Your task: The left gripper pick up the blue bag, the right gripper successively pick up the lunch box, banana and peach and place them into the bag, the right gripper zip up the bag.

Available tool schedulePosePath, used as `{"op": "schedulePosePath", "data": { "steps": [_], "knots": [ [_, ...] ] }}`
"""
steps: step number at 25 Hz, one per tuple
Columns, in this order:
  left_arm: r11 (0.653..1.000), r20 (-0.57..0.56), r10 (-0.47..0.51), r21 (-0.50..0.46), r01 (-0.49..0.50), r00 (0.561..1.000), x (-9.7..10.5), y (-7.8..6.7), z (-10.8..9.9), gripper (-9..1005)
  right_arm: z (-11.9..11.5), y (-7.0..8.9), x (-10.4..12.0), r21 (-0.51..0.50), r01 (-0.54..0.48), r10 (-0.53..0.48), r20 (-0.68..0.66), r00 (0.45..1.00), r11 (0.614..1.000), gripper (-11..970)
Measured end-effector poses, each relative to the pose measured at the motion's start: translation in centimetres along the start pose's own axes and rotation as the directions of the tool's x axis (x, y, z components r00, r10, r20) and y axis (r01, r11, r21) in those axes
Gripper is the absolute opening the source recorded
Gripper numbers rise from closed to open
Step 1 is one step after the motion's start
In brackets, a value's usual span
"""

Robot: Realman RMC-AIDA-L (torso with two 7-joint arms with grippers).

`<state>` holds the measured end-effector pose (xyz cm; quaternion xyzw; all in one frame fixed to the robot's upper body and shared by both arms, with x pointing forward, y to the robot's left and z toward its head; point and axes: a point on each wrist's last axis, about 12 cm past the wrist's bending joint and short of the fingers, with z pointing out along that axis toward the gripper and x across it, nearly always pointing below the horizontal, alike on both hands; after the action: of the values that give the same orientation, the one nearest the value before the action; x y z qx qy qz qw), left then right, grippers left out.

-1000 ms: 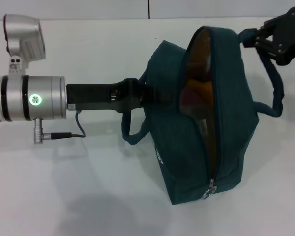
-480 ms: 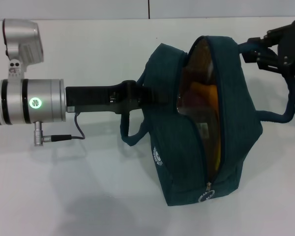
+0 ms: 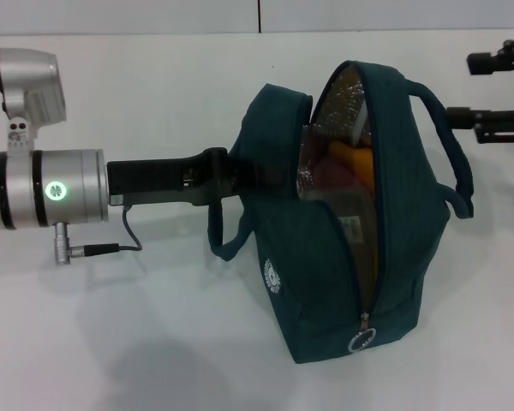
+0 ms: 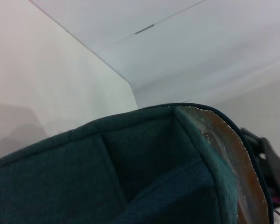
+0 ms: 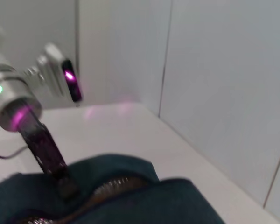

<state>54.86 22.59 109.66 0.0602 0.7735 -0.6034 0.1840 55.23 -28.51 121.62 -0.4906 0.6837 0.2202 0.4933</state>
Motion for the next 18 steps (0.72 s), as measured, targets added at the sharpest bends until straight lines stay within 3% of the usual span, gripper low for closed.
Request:
{"op": "schedulePosePath", "data": {
  "steps": [4, 7, 12, 14, 18],
  "knots": [
    [1.000, 0.005, -0.006, -0.006, 0.006, 1.000, 0.0, 0.2, 0.0, 48, -2.3, 0.7, -0.5, -0.033, 0.024, -0.021, 0.090, 0.996, 0.999, 613],
    [1.000, 0.006, -0.007, -0.007, 0.007, 1.000, 0.0, 0.2, 0.0, 48, -3.6, 2.2, -0.6, -0.146, 0.077, -0.043, 0.220, 0.975, 0.986, 701],
    [1.000, 0.002, 0.001, -0.006, -0.001, 1.000, -0.3, 0.0, 0.1, 48, -3.8, 4.9, 0.2, -0.361, 0.159, -0.060, 0.272, 0.960, 0.919, 701],
    [1.000, 0.002, 0.002, -0.006, -0.002, 1.000, -0.3, 0.0, 0.2, 48, -3.4, 5.8, 1.2, -0.432, 0.154, -0.035, 0.271, 0.962, 0.888, 700],
    [1.000, 0.003, 0.000, -0.007, 0.000, 1.000, -0.3, 0.0, 0.1, 48, -2.5, 6.5, 3.9, -0.495, 0.074, 0.060, 0.250, 0.966, 0.866, 700]
  ]
}}
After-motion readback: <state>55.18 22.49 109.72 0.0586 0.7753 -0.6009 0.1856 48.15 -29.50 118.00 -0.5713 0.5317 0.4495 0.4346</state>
